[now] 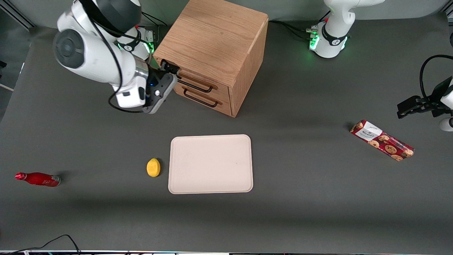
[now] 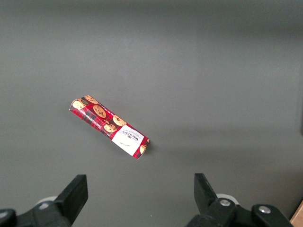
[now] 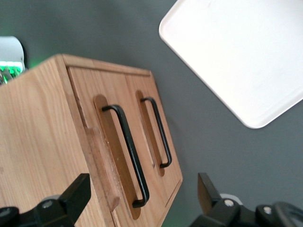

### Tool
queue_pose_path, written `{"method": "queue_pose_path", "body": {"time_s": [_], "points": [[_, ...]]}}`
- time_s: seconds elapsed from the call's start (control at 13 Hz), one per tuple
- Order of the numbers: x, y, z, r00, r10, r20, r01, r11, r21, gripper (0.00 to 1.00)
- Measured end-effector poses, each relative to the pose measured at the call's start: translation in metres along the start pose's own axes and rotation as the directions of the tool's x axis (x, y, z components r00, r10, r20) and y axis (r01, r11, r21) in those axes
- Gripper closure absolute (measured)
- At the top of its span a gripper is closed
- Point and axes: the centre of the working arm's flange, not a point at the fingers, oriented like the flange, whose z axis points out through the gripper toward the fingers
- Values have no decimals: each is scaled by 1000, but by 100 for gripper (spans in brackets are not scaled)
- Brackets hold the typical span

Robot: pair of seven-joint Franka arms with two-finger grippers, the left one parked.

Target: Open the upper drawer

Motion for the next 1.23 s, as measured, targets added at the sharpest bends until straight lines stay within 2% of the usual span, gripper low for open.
{"method": "queue_pose_path", "body": {"time_s": [0.23,0.69,1.23], "points": [[-2,8,43,998,14,67,-16,1000,23,0],[10,-6,106,998,-13,65,12,1000,10,0],[4,2,126,997,-29,78,28,1000,12,0]]}}
